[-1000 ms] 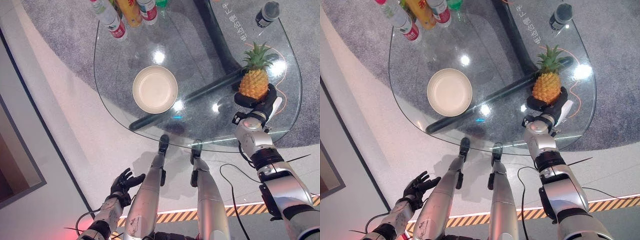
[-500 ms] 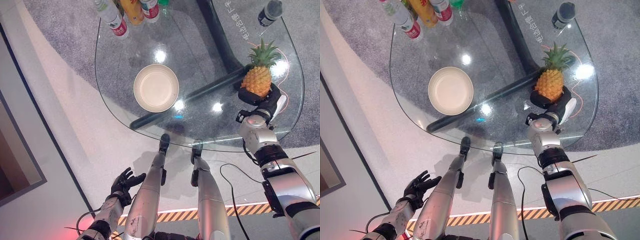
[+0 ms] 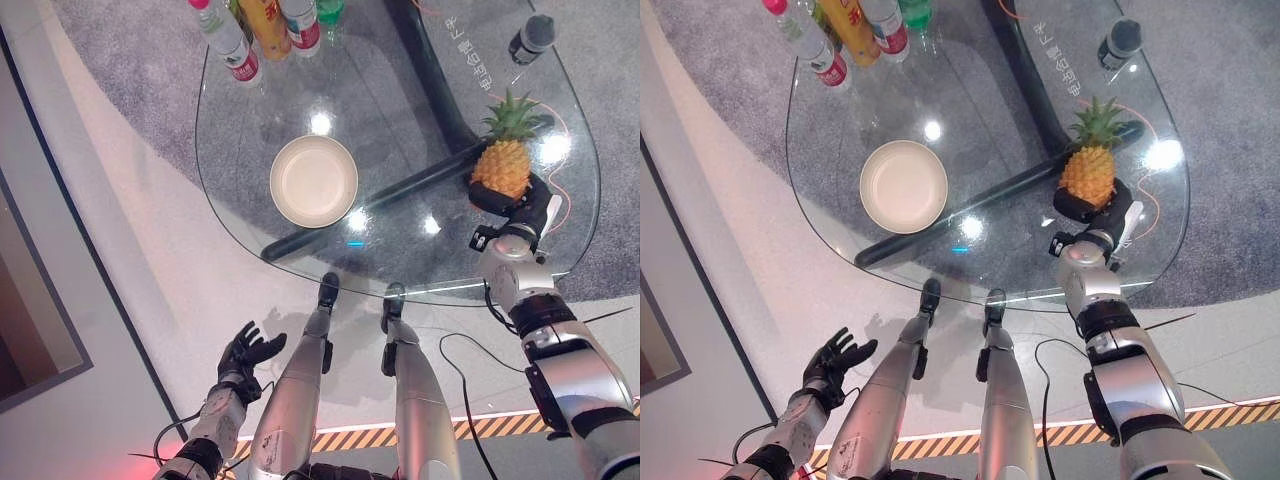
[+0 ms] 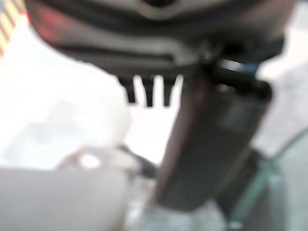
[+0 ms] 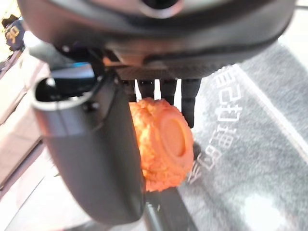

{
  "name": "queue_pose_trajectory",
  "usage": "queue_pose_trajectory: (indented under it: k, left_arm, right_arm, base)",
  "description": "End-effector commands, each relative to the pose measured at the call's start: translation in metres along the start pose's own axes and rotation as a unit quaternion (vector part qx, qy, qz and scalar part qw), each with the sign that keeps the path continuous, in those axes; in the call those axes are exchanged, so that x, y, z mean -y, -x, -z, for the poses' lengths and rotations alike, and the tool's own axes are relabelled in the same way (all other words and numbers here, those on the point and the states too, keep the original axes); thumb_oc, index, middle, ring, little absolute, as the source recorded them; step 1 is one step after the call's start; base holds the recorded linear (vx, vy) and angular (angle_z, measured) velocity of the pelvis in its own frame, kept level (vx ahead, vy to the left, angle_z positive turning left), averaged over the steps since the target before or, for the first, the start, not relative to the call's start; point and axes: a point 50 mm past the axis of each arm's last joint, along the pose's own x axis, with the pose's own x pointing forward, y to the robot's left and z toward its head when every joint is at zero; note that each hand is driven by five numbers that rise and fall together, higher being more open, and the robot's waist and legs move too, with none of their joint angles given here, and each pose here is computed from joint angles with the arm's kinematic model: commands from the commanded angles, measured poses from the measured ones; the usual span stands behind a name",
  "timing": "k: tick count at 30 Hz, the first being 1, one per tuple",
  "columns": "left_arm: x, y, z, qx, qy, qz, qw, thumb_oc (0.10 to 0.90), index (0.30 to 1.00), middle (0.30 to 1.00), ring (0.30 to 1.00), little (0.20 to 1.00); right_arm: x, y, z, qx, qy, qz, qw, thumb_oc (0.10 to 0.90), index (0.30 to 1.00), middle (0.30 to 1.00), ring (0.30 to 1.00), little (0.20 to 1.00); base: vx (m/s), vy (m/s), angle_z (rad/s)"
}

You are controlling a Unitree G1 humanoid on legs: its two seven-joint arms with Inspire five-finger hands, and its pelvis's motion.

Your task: Pick up the fruit to the plate

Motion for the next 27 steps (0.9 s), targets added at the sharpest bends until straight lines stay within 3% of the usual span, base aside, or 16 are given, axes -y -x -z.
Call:
queue_pose_trajectory:
  k: [1,13,18,27]
  left_arm:
    - [-0.025,0.008,-0.003,0.036,0.049,-0.055,0.997,0.8,0.9,0.9,0.9,0.9]
    - [-0.016,0.01,-0.059,0.18,0.142,-0.02,0.973,0.8,0.9,0.9,0.9,0.9]
    - [0.002,0.017,-0.086,0.23,0.15,0.047,0.96,0.8,0.9,0.9,0.9,0.9]
    - [0.065,0.041,-0.126,0.249,0.156,0.286,0.912,0.8,0.9,0.9,0.9,0.9]
  right_arm:
    - [0.001,0.011,-0.06,0.174,-0.018,-0.047,0.983,0.1,0.3,0.3,0.3,0.2]
    - [-0.023,0.065,-0.058,0.247,-0.026,-0.216,0.944,0.1,0.3,0.3,0.3,0.2]
    - [-0.034,0.087,-0.058,0.272,-0.012,-0.3,0.914,0.1,0.3,0.3,0.3,0.2]
    - [-0.045,0.114,-0.07,0.321,0.028,-0.439,0.839,0.1,0.3,0.3,0.3,0.2]
  base:
    - [0.0,0.0,0.0]
    - [0.0,0.0,0.0]
    - [0.0,-0.019,0.0]
    - [-0.01,-0.014,0.05]
